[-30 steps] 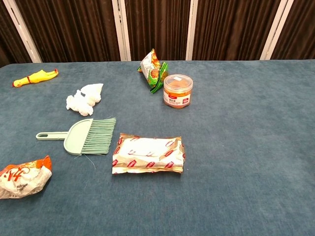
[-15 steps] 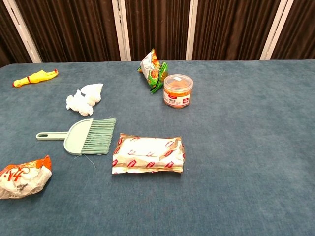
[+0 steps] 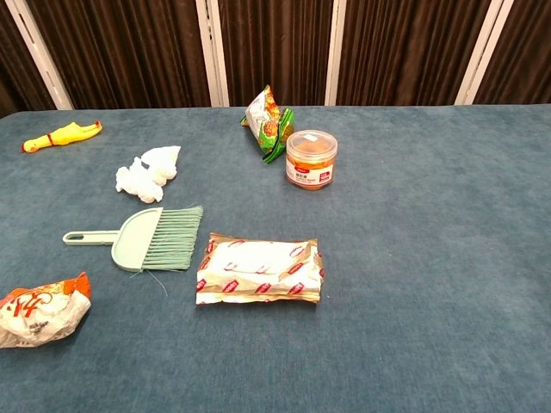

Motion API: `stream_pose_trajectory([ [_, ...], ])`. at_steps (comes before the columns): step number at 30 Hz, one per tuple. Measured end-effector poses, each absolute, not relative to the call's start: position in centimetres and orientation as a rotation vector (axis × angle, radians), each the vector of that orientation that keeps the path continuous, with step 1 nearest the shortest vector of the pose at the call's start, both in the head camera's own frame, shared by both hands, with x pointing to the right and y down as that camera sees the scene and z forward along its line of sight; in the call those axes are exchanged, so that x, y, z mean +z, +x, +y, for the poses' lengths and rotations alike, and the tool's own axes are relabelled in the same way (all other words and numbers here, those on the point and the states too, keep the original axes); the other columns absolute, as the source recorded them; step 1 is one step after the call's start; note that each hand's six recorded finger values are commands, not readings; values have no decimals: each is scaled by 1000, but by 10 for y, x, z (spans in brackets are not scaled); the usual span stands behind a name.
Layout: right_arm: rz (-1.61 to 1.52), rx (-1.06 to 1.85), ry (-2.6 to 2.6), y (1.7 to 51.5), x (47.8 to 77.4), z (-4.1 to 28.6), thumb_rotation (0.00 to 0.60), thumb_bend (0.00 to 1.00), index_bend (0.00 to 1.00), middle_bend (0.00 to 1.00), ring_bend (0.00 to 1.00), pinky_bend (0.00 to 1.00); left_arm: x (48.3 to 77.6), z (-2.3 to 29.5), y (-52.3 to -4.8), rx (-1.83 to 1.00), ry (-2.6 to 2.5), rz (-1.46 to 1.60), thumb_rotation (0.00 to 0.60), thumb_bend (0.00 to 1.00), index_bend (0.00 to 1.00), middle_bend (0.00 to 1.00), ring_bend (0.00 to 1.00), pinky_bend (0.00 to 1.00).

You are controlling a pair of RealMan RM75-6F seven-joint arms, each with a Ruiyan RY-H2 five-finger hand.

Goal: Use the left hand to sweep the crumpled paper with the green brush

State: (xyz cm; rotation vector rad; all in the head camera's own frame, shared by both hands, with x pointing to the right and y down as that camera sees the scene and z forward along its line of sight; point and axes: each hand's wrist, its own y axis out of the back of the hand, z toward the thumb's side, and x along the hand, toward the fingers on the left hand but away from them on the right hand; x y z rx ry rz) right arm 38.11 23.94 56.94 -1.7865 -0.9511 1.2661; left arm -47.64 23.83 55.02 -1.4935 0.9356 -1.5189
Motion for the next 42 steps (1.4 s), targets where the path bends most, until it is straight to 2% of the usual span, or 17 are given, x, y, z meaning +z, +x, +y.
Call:
stream_pose_trajectory([
  [11, -951, 1269, -1786, 381, 569, 240, 600, 344, 0, 0, 0, 0, 551, 237, -475, -1523, -1498, 935, 600, 41, 0, 0, 0, 44],
  [14, -950, 1269, -1789, 380, 570, 240, 600, 344, 0, 0, 0, 0, 551, 236, -473, -1520, -1499, 931, 600, 41, 0, 6, 45, 108],
  [15, -950, 1268, -1791, 380, 570, 240, 600, 343, 0, 0, 0, 0, 551, 235, -472, -1518, -1498, 928, 600, 43, 0, 23, 109, 188],
  [17, -951, 1267, -1794, 380, 570, 240, 600, 343, 0, 0, 0, 0, 551, 233, -470, -1510, -1492, 921, 600, 55, 14, 115, 305, 376],
  [18, -951, 1267, -1795, 380, 570, 240, 600, 343, 0, 0, 0, 0, 550, 230, -468, -1502, -1486, 918, 600, 68, 51, 209, 448, 503],
  [20, -953, 1265, -1798, 380, 570, 239, 600, 344, 0, 0, 0, 0, 550, 223, -463, -1487, -1481, 913, 600, 106, 188, 404, 706, 740],
  [22, -957, 1264, -1802, 379, 570, 239, 600, 344, 0, 0, 0, 0, 552, 214, -455, -1471, -1486, 902, 600, 128, 301, 497, 850, 878],
  [25, -956, 1263, -1807, 379, 571, 239, 600, 343, 0, 0, 0, 0, 560, 199, -441, -1457, -1520, 889, 600, 133, 394, 574, 947, 978],
  [28, -957, 1262, -1811, 378, 571, 239, 600, 344, 0, 0, 0, 0, 573, 181, -425, -1463, -1545, 853, 600, 134, 408, 586, 979, 1000],
  [33, -966, 1263, -1816, 380, 570, 238, 600, 343, 0, 0, 0, 0, 599, 156, -405, -1535, -1568, 784, 600, 177, 398, 549, 983, 1000],
  [37, -974, 1266, -1821, 381, 570, 238, 600, 343, 0, 0, 0, 0, 622, 141, -388, -1603, -1584, 718, 600, 256, 322, 449, 977, 998],
  [39, -978, 1267, -1823, 381, 570, 238, 600, 343, 0, 0, 0, 0, 633, 135, -377, -1629, -1588, 670, 600, 281, 267, 431, 959, 994],
  [41, -980, 1269, -1825, 382, 570, 238, 600, 343, 0, 0, 0, 0, 643, 131, -368, -1649, -1592, 633, 600, 296, 223, 505, 950, 991],
  [42, -981, 1269, -1825, 382, 570, 238, 600, 343, 0, 0, 0, 0, 648, 130, -362, -1661, -1599, 614, 600, 302, 212, 610, 963, 992],
])
